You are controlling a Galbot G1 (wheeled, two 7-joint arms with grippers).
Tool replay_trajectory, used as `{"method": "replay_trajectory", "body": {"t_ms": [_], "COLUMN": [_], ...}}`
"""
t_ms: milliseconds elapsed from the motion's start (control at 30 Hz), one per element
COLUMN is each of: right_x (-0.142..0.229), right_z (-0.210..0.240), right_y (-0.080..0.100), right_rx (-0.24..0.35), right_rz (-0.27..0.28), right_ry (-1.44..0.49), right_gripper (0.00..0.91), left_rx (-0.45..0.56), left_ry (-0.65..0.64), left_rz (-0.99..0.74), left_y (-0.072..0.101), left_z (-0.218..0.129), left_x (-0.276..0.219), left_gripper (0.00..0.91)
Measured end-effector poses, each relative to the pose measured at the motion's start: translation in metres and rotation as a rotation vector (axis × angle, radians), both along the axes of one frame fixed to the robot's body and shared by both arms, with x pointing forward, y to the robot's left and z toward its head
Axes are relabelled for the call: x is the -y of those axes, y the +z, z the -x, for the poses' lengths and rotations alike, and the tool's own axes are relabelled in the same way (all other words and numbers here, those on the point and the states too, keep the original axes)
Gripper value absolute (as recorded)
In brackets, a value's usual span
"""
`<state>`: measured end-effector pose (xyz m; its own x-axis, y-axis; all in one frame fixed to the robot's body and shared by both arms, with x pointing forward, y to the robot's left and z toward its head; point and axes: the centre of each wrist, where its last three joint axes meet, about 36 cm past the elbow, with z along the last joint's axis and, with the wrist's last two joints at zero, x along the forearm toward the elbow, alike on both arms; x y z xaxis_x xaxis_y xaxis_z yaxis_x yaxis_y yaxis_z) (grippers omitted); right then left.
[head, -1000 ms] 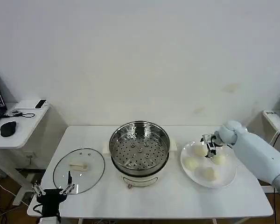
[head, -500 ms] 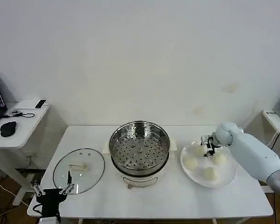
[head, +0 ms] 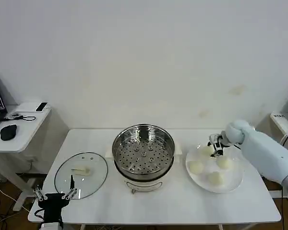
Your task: Take steamed baozi put them in steamer then cover it.
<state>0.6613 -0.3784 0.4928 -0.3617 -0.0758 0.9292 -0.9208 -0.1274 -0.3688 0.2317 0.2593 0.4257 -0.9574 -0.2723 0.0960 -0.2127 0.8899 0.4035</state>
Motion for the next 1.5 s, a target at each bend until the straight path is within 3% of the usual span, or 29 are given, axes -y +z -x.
{"method": "replay_trajectory", "body": {"t_ms": [400,667,833,1100,1500], "right_x": [-0.029,-0.096,-0.148,-0.225,-0.283], "right_z": [-0.020,-0.033,-0.033,-0.023,-0.017], "right_y": [0.104,0.159,0.182,0.184,0.146], "right_rx": [0.092,0.133,0.143,0.120,0.115], "right_rz": [-0.085,-0.130,-0.148,-0.133,-0.035], "right_ry": [0.086,0.225,0.338,0.543,0.823], "right_gripper": [0.625,0.625,0.625,0.625,0.625], "left_rx": [0.009,0.022,0.023,0.023,0.026], "left_ry": [-0.006,-0.002,0.005,0.013,0.027], "left_rz": [-0.003,-0.003,-0.003,-0.006,-0.010], "left_y": [-0.001,0.002,0.003,0.004,0.004], "left_z": [-0.004,-0.006,-0.006,-0.005,-0.003], "left_x": [-0.003,-0.004,-0.007,-0.008,-0.011], "left_gripper": [0.907,0.907,0.907,0.907,0.907]}}
